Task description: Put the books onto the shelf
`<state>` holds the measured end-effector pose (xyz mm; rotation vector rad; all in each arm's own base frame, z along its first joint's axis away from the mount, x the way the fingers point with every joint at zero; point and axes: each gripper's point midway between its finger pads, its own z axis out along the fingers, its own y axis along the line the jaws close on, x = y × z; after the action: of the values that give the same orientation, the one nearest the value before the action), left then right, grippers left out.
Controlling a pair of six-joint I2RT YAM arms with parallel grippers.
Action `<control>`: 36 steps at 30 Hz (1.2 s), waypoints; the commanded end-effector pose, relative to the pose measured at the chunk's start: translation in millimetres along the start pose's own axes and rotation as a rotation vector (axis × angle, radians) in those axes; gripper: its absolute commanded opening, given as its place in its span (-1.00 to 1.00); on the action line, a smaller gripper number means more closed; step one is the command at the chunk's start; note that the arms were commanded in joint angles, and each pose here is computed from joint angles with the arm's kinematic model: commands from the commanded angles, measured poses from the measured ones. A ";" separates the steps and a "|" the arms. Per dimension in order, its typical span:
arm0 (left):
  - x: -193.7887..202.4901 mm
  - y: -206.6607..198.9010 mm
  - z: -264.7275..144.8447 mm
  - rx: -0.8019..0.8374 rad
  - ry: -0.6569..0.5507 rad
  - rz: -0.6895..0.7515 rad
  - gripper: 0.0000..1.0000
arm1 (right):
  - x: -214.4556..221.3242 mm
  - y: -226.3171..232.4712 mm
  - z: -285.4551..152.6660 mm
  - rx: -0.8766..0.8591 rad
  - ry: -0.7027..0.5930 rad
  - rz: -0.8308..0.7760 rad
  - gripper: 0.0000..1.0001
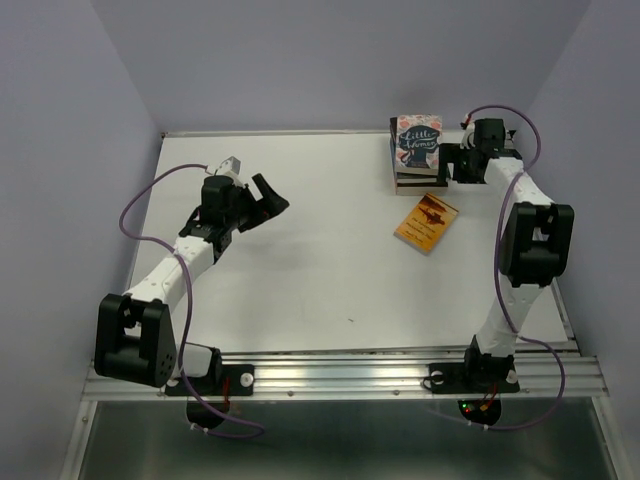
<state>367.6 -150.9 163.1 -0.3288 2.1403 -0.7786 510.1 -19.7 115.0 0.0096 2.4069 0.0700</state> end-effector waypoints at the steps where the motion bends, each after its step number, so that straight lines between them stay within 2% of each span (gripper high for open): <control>1: -12.6 -4.9 -5.9 0.018 -0.049 0.034 0.98 | -45.6 -5.2 -1.5 0.037 -0.147 0.027 1.00; 8: -14.2 -3.8 -6.9 0.008 -0.057 0.035 0.98 | -72.6 -16.4 -4.6 0.114 -0.237 0.158 1.00; 12: -15.2 -3.2 -7.0 0.002 -0.059 0.036 0.98 | -82.8 -14.1 -5.9 0.101 -0.260 0.176 1.00; 22: -16.5 -11.6 -1.5 0.037 -0.036 0.063 0.98 | -69.7 -18.7 -13.7 0.138 -0.239 0.208 1.00; 27: -2.3 -51.0 20.3 0.144 0.047 0.193 0.98 | -28.1 -15.4 -58.0 0.175 -0.228 0.412 1.00; 31: 34.4 -101.0 49.7 0.265 0.165 0.311 0.98 | 34.0 10.3 -63.2 0.038 -0.103 0.586 1.00; 33: 42.5 -112.4 69.9 0.294 0.210 0.327 0.98 | 65.4 13.1 -59.2 0.024 -0.037 0.627 1.00; 36: 58.4 -127.5 89.5 0.330 0.263 0.354 0.98 | 81.4 28.2 -54.8 -0.059 -0.002 0.620 1.00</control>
<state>390.8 -284.8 153.8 0.1795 2.2210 -0.9266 417.6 -12.5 116.6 0.6812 2.3010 0.2485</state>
